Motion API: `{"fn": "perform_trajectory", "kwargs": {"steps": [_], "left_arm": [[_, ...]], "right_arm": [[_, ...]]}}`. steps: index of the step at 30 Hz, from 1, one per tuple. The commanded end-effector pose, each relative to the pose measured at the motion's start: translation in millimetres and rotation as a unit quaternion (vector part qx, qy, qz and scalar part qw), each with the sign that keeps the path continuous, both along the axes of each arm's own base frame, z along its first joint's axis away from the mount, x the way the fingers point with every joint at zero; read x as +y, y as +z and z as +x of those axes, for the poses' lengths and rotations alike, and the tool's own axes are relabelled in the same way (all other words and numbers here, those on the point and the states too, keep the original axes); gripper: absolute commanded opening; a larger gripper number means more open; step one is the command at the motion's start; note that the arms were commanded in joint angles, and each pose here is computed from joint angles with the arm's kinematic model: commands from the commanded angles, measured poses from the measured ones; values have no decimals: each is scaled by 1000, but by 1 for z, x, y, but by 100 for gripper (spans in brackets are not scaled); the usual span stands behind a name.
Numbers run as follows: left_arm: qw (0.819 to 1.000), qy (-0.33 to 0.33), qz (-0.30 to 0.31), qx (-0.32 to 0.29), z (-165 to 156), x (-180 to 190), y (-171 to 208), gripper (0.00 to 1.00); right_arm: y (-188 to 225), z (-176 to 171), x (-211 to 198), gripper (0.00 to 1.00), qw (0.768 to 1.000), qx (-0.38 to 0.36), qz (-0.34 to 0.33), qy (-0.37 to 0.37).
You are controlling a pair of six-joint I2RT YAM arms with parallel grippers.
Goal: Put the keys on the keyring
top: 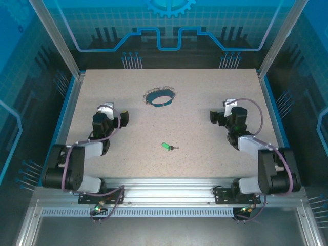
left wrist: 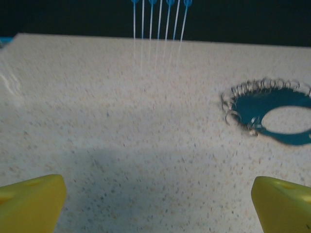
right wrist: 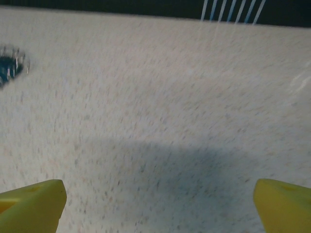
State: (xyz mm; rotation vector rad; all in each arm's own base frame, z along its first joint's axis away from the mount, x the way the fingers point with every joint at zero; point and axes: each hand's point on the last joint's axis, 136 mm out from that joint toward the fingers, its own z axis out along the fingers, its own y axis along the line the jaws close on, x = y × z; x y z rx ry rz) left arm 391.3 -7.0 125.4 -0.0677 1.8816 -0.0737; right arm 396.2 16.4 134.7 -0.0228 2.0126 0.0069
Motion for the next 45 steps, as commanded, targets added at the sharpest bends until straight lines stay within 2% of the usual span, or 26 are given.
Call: {"fn": "perform_trajectory", "kwargs": {"steps": [1, 4, 7, 10, 16, 18, 24, 30, 38, 45], "left_arm": [[1000, 16, 7, -8, -7, 5, 16, 99], [1000, 21, -4, -10, -9, 6, 29, 99], [999, 27, -43, 17, -9, 3, 34, 99], [995, 35, -85, 42, -7, 0, 41, 99], [984, 43, -139, 98, -8, -11, 53, 99], [980, 44, -157, 116, -10, -16, 57, 99], [965, 26, -211, 154, -17, -41, 58, 99], [955, 2, -232, 184, -14, -71, 51, 99], [947, -29, -224, 230, 3, -115, 32, 99], [943, -29, -230, 241, 8, -123, 29, 99]], "right_arm": [[19, -10, -23, 100, 991, 36, 85, -95], [30, -10, -25, 100, 984, 43, 143, -98], [40, -7, -16, 100, 984, 58, 149, -79], [52, -1, 8, 100, 986, 72, 146, -25], [64, 15, 85, 87, 978, 108, 143, 103], [58, 21, 115, 82, 972, 133, 134, 143], [24, 44, 185, 73, 951, 200, 129, 196], [-12, 65, 231, 64, 939, 260, 95, 204], [-38, 93, 235, 56, 941, 287, 76, 160], [-52, 118, 242, 49, 939, 297, 68, 161]]}}
